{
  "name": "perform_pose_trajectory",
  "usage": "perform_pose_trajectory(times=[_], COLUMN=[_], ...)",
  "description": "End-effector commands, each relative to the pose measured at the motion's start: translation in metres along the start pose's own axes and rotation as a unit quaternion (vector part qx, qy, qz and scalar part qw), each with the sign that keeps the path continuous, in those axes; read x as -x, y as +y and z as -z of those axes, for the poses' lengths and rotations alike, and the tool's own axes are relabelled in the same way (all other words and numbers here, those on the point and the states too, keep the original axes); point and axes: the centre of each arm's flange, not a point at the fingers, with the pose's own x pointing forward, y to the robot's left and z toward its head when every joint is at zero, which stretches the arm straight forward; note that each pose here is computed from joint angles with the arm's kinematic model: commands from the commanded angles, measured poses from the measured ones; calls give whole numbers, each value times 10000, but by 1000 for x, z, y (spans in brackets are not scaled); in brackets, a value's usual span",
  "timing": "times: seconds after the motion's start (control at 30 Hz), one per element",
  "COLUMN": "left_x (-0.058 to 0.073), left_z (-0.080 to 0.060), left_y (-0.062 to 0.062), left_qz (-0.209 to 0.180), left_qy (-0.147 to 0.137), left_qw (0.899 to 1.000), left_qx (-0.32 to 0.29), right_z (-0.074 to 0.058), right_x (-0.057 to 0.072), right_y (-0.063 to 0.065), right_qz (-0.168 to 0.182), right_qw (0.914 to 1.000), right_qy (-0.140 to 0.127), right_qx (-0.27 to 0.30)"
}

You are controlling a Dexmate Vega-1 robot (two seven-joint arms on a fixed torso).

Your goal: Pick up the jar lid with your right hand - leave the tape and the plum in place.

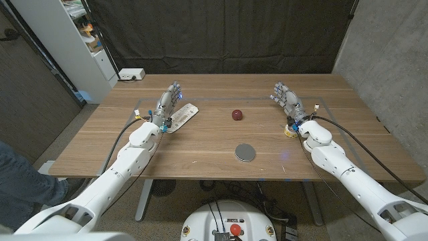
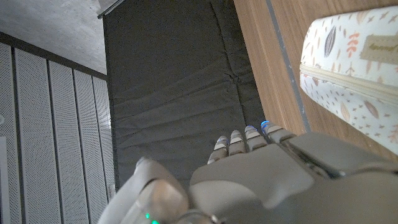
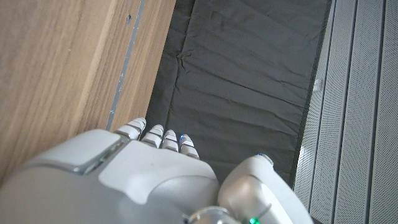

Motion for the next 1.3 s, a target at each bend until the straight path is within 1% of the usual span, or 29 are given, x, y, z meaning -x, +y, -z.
perform_pose_trajectory(times=[0.03, 0.27, 0.5, 0.83, 1.17, 1.3], left_x=[11, 15, 16, 18, 20, 21], left_z=[0, -3, -4, -6, -6, -6], left_y=[-3, -2, -1, -2, -2, -3], left_qz=[34, 30, 94, 120, 127, 144], left_qy=[77, 52, 71, 68, 85, 94], left_qw=[9999, 10000, 9999, 9999, 9999, 9999], left_qx=[-60, -65, 11, -2, 4, -16], right_z=[-4, -8, -12, -17, -18, -21], right_x=[9, 11, 15, 23, 33, 37], right_y=[1, 4, 10, 17, 17, 17], right_qz=[-24, -55, -132, -310, -341, -350], right_qw=[10000, 9999, 9996, 9987, 9983, 9979], right_qy=[-27, -122, -237, -371, -441, -513], right_qx=[9, 56, 75, 133, 172, 181])
